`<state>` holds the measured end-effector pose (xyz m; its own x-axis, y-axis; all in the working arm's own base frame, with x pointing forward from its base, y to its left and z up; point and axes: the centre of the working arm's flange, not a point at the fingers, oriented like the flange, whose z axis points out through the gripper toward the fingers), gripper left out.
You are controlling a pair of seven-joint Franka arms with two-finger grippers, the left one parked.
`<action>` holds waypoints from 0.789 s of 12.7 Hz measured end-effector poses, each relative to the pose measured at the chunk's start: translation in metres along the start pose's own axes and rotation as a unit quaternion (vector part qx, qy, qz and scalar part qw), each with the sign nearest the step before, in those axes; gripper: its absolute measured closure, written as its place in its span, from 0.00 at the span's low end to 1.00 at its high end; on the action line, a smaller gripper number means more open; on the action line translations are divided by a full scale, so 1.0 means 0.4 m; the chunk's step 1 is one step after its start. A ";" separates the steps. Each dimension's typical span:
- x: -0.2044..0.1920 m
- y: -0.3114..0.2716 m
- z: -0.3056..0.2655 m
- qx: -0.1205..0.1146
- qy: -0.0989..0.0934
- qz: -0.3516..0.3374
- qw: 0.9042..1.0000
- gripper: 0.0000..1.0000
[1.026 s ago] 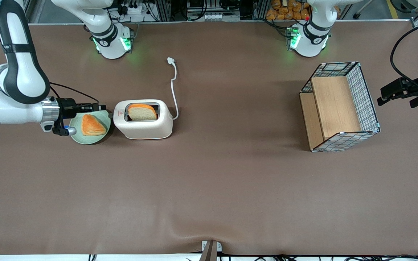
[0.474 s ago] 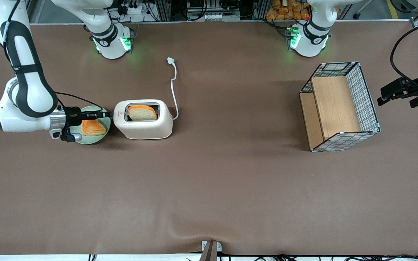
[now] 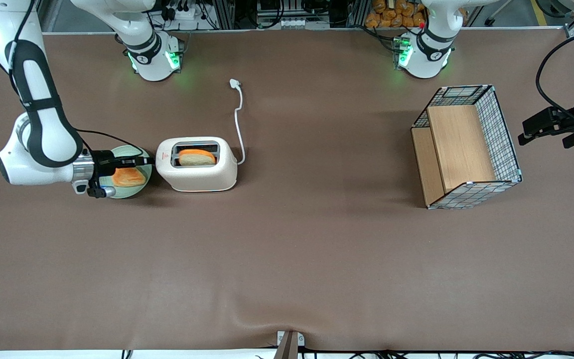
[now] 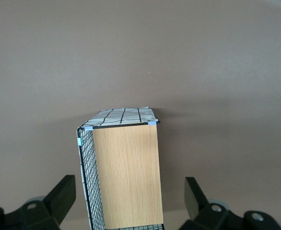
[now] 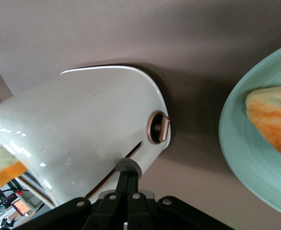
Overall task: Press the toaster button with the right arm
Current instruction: 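Push the toaster lever down with the right gripper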
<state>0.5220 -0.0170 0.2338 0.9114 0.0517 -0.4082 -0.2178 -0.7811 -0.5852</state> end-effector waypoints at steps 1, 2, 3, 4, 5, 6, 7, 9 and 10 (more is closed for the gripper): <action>0.006 0.012 0.010 0.004 0.000 0.002 1.000 0.99; 0.013 0.023 0.020 0.007 0.002 0.005 1.000 0.99; 0.019 0.034 0.030 0.008 0.003 0.004 1.000 0.99; 0.023 0.043 0.037 0.012 0.003 0.002 1.000 0.99; 0.023 0.050 0.038 0.020 0.004 -0.003 1.000 0.99; 0.023 0.058 0.039 0.026 0.005 -0.008 1.000 0.99; 0.023 0.064 0.039 0.031 0.006 -0.011 0.999 0.99; 0.024 0.068 0.039 0.033 0.006 -0.013 0.999 0.99; 0.024 0.068 0.039 0.034 0.007 -0.014 0.999 0.99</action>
<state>0.5193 -0.0282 0.2031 0.9220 0.0647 -0.3817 -0.2145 -0.7354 -0.6428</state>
